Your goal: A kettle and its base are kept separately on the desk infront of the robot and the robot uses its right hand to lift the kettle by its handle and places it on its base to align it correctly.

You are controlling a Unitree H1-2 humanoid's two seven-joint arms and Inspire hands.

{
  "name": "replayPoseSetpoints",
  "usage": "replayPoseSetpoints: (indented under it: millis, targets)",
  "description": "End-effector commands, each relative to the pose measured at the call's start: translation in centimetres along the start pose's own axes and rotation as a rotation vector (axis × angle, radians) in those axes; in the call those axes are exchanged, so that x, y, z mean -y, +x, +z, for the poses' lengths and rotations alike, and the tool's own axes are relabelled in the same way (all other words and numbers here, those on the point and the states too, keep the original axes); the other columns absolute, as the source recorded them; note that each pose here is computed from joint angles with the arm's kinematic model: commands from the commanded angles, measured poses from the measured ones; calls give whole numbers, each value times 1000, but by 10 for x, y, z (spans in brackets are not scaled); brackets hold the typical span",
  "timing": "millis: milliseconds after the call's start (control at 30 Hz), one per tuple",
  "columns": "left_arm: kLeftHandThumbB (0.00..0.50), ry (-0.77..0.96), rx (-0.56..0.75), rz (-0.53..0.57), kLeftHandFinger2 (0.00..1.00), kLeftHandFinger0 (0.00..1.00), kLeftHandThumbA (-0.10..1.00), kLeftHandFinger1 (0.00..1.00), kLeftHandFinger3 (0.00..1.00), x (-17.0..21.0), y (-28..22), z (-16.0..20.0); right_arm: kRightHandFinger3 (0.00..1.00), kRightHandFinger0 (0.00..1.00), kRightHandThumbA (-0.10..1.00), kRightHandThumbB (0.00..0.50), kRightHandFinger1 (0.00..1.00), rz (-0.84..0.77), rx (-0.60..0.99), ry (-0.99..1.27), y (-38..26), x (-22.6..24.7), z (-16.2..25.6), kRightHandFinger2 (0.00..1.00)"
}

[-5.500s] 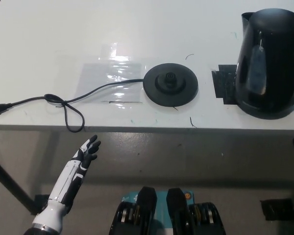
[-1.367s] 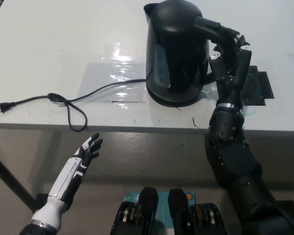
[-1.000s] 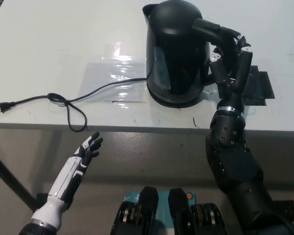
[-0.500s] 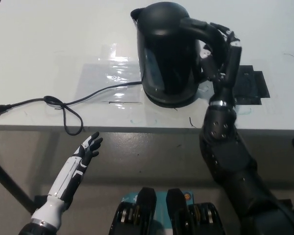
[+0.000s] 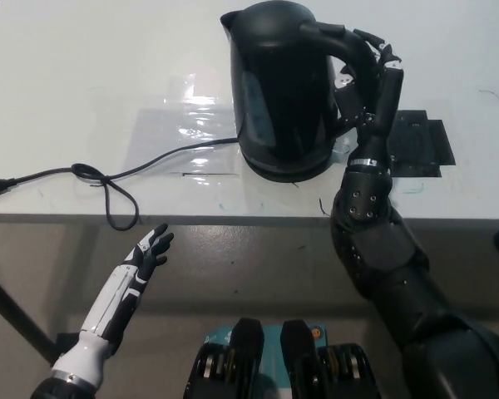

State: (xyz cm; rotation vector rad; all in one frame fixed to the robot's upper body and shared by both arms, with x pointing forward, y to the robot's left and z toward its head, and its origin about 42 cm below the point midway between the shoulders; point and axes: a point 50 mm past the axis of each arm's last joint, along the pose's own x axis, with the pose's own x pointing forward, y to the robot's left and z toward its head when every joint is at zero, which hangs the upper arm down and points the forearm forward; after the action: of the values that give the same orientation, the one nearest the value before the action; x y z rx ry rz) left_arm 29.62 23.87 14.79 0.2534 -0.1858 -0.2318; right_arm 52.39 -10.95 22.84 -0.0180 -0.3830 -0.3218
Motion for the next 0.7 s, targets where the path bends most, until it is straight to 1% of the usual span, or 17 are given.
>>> replayPoseSetpoints:
  millis: [0,33,67,133,167,200,300,400,500,567,667]
  targets:
    - [148,13,54,-14,1000,1000,1000,1000,1000,-6,4,11,1000,760,489,367,920,185,-10,-48,7,3,-5,1000]
    - [148,13,54,-15,1000,1000,1000,1000,1000,-6,4,10,1000,1000,599,429,1000,239,-14,-57,5,6,-9,1000]
    - [149,13,54,-14,1000,1000,1000,1000,1000,-6,4,10,1000,1000,691,496,1000,283,-20,-56,5,7,-11,1000]
    - [146,7,54,-12,1000,1000,1000,1000,1000,-7,4,10,1000,1000,756,500,1000,392,-26,-65,5,14,-16,1000]
    - [154,6,54,-9,1000,1000,1000,1000,1000,-7,4,9,1000,1000,785,500,1000,404,-21,-75,5,17,-17,1000]
    - [143,8,55,-8,1000,1000,1000,1000,1000,-7,5,10,1000,1000,843,500,1000,440,-7,-85,6,25,-17,1000]
    - [140,11,53,-8,1000,1000,1000,1000,1000,-6,3,9,1000,1000,843,500,1000,481,20,-60,7,37,-14,1000]
    - [146,12,52,-7,1000,1000,1000,1000,1000,-5,3,8,1000,1000,871,500,1000,494,51,-24,10,45,-7,1000]
    - [134,11,51,-9,1000,1000,1000,1000,1000,-5,3,8,1000,1000,857,500,1000,499,66,44,11,54,4,1000]
    - [136,13,51,-11,1000,1000,1000,1000,1000,-5,3,7,1000,1000,847,500,1000,495,82,99,15,59,17,1000]
    - [144,16,51,-11,1000,1000,1000,1000,1000,-6,4,8,1000,1000,874,500,1000,499,117,151,19,66,35,1000]
